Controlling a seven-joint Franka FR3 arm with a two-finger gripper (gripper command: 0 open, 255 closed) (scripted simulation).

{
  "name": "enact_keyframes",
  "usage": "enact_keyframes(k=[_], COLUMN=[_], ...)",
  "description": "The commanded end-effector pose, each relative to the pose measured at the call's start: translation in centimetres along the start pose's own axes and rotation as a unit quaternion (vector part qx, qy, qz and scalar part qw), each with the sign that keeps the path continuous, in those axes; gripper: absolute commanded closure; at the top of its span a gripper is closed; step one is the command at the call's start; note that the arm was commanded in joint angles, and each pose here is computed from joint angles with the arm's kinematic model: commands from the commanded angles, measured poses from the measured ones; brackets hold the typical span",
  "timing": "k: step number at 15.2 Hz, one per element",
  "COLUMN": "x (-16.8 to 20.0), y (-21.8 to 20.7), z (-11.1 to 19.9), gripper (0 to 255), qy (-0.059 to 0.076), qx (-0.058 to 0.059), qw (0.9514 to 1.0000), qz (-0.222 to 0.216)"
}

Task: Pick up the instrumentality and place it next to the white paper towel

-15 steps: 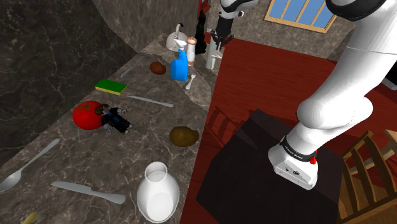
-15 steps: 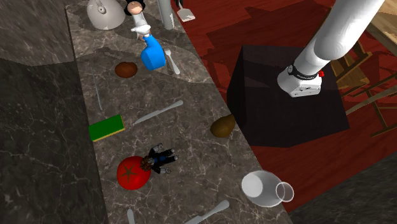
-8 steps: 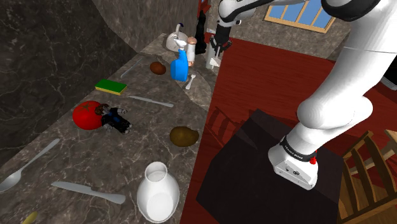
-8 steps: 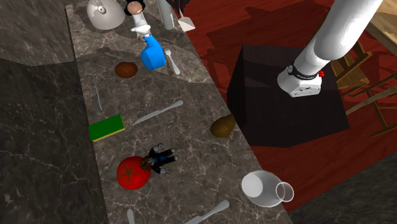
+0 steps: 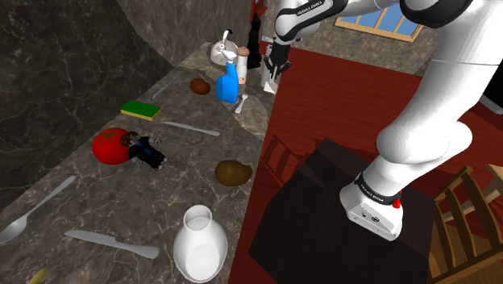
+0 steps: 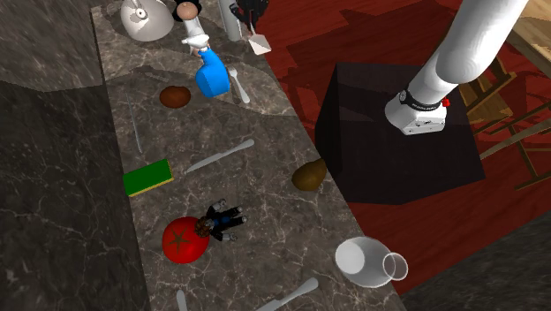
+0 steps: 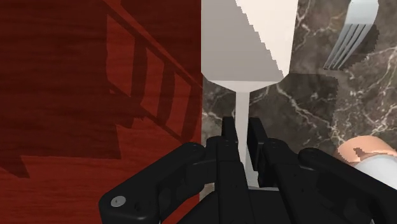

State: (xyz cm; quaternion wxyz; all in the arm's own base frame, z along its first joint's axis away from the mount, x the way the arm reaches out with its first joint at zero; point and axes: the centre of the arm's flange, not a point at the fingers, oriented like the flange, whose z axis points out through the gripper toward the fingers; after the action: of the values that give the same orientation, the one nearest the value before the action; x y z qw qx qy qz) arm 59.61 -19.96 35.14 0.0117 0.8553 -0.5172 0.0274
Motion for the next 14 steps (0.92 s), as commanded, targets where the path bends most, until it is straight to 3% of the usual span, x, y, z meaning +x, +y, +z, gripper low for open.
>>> enact_keyframes(k=[1, 14], x=[-0.1, -0.5], y=[0.0, 0.0], z=[1.1, 8.0], gripper=[255, 255], qy=[0.0, 0.0], qx=[0.0, 0.0], qw=[1.0, 1.0], qz=[0.0, 0.0])
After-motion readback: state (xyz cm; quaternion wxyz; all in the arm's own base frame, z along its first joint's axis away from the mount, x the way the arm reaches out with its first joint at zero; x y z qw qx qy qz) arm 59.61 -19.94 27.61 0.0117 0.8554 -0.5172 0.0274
